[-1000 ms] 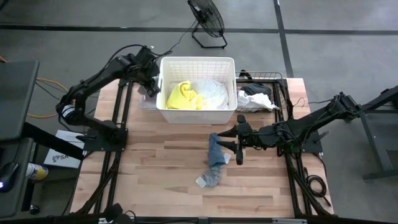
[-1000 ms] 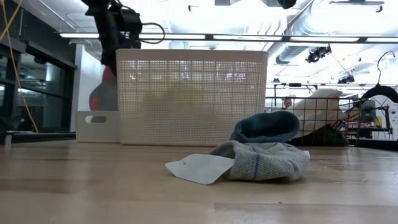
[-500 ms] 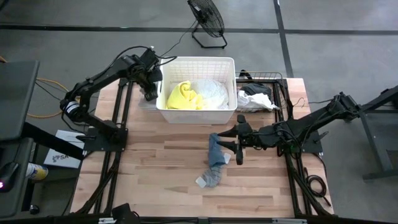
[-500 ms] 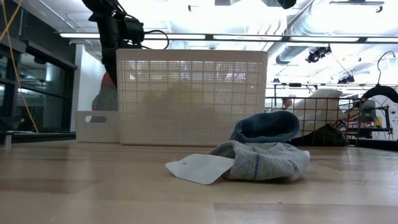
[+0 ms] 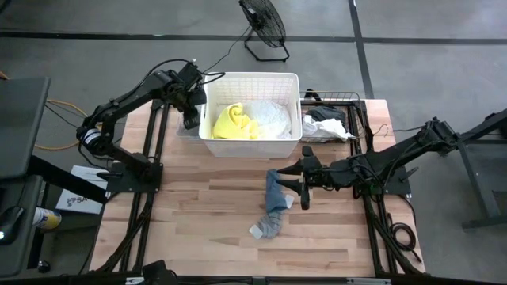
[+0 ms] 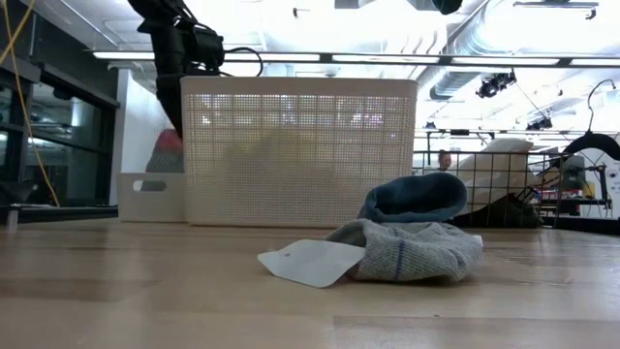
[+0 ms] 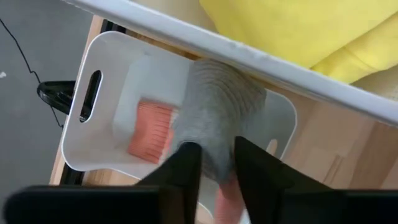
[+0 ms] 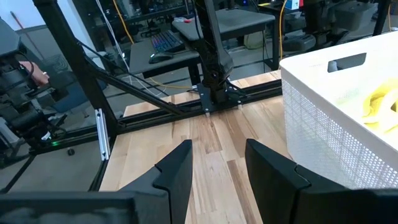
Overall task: Pick & Place Cloths
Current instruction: Put the pink and gray sock into the white bin
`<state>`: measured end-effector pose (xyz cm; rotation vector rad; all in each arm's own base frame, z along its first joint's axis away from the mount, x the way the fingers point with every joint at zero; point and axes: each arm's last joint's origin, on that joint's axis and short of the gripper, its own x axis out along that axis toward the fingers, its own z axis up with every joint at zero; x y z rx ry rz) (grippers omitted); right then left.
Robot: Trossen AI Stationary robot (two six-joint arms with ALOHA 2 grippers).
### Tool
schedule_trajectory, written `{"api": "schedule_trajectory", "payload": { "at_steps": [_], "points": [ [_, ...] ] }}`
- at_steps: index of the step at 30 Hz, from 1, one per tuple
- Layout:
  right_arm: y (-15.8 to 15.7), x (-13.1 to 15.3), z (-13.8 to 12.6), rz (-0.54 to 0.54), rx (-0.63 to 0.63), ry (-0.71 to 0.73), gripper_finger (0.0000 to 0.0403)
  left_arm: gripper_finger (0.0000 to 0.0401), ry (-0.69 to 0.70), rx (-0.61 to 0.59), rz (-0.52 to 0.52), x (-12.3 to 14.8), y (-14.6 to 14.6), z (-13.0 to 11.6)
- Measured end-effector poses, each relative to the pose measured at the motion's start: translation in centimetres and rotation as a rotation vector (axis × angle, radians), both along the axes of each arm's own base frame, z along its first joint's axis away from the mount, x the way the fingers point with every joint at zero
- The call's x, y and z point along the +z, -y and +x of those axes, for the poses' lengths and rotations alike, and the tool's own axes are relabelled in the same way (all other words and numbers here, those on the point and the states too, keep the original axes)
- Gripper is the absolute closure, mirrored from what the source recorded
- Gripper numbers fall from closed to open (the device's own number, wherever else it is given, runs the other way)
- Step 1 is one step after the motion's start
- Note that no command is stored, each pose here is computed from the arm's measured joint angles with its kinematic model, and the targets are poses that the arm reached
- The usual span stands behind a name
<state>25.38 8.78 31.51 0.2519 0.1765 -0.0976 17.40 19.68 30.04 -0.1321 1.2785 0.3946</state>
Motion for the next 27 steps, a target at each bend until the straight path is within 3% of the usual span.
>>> {"api": "schedule_trajectory", "payload": {
  "at_steps": [7, 21, 27],
  "points": [
    [0.0, 0.0, 0.0, 0.000, 0.000, 0.000, 0.0263, 0.0238, 0.001, 0.027, -0.009, 0.0, 0.1, -0.1],
    [0.0, 0.0, 0.0, 0.001, 0.000, 0.000, 0.0263, 0.0233, 0.023, 0.124, 0.242, 3.6, 1.7, -2.2],
    [0.0, 0.0, 0.0, 0.004, -0.001, 0.000, 0.0263, 0.0233, 0.132, 0.152, 0.249, 5.0, 3.0, -3.1]
  ]
}}
